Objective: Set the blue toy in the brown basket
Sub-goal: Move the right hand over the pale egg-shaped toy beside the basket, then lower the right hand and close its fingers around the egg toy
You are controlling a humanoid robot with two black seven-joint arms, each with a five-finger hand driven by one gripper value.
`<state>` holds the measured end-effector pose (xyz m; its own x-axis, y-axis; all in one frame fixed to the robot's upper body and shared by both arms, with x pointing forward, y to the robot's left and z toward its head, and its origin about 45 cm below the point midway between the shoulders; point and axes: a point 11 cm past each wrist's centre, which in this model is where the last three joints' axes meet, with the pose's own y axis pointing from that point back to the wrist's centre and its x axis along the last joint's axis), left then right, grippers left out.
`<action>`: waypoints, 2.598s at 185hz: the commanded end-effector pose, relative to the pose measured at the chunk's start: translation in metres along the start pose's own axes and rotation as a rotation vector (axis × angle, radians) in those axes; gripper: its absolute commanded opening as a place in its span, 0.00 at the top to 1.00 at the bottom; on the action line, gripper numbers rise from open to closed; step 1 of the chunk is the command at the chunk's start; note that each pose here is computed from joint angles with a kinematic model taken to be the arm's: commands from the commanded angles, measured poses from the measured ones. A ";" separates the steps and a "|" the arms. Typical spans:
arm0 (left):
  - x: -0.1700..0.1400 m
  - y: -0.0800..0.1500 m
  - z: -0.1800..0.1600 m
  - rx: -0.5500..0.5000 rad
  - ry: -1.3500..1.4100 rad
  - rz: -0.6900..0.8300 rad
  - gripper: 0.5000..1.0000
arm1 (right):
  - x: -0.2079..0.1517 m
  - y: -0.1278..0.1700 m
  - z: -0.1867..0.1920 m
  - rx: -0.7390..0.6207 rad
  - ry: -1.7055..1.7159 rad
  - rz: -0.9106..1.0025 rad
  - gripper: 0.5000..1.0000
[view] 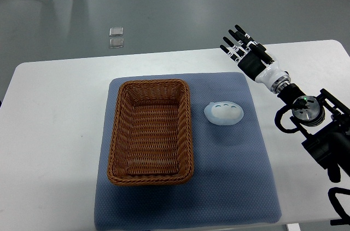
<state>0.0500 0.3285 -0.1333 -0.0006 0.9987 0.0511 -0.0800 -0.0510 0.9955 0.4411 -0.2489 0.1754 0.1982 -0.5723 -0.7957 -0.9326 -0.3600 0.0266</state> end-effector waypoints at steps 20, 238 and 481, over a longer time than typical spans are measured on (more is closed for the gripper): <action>0.000 0.000 0.000 0.000 0.000 -0.002 0.00 | -0.001 -0.001 -0.001 -0.001 0.004 -0.004 0.18; 0.000 0.000 0.004 -0.007 0.000 -0.002 0.00 | -0.150 0.010 -0.030 -0.931 1.938 -0.522 0.18; 0.001 0.000 0.003 -0.005 0.001 0.003 0.00 | -0.047 0.024 0.038 -0.986 1.850 -0.313 0.33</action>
<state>0.0535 0.3289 -0.1328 0.0000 0.9987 0.0509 -0.0862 -0.0507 0.9950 0.3993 -0.2015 0.1959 0.8484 -0.0948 0.5208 -0.5126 -0.3927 0.7636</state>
